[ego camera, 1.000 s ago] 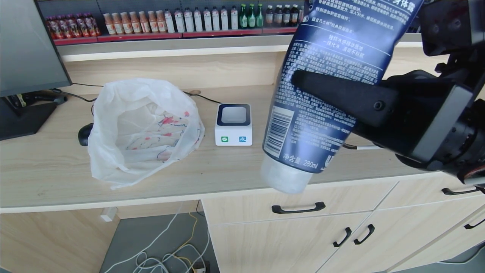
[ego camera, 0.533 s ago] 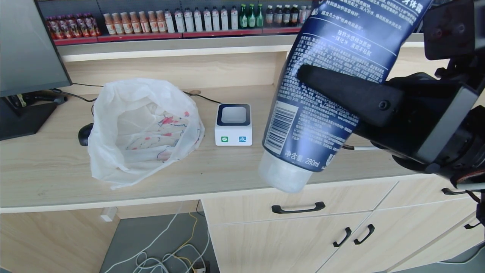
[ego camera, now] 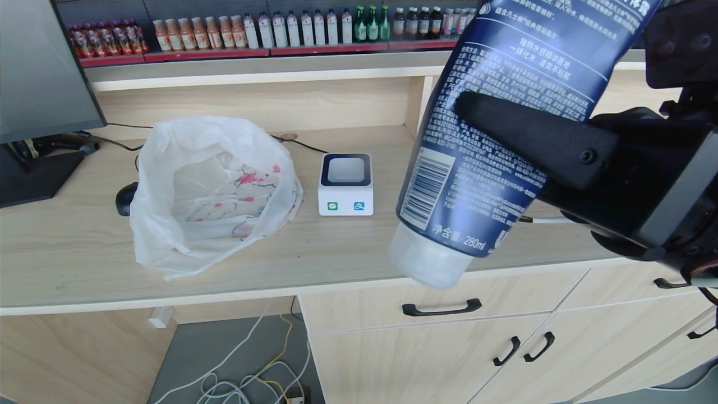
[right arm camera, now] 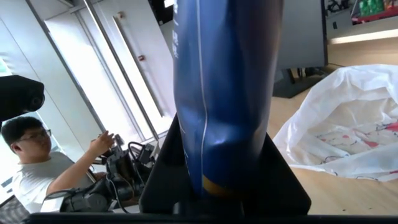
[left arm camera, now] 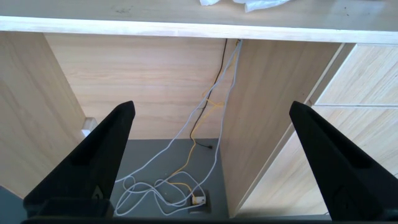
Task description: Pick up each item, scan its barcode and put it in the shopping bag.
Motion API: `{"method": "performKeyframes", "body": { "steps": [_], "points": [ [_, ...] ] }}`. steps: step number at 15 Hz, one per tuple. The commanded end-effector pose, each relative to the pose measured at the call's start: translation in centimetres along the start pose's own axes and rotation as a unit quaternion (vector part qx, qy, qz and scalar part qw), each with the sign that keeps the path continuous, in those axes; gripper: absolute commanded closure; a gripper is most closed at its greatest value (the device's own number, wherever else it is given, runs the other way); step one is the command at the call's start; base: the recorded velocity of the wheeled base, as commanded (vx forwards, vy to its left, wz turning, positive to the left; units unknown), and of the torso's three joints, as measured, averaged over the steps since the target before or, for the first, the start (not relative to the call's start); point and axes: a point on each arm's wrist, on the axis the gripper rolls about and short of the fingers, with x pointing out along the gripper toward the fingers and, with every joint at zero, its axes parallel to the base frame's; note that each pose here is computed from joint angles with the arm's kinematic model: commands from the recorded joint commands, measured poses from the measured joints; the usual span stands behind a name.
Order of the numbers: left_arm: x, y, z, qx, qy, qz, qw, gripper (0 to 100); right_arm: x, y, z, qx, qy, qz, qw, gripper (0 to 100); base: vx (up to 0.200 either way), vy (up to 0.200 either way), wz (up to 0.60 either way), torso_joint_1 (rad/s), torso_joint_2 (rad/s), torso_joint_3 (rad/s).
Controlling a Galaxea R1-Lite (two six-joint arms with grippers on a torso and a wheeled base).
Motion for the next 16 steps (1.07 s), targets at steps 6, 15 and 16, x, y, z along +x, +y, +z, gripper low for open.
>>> {"method": "performKeyframes", "body": {
  "steps": [6,15,16],
  "points": [
    [0.0,0.0,0.0,0.0,0.0,0.0,1.0,0,-0.2,1.2,0.0,0.001,0.001,0.013,1.0,100,0.0,0.0,0.0,0.0,0.0,0.0],
    [0.0,0.0,0.0,0.0,0.001,0.0,1.0,0,-0.5,1.4,-0.6,-0.012,0.005,0.009,1.0,100,0.0,0.0,0.0,0.0,0.0,0.0],
    [0.0,0.0,0.0,0.0,0.0,0.0,1.0,0,-0.7,1.4,-0.8,-0.025,0.008,0.005,1.0,100,0.0,0.0,0.0,0.0,0.0,0.0]
  ]
}}
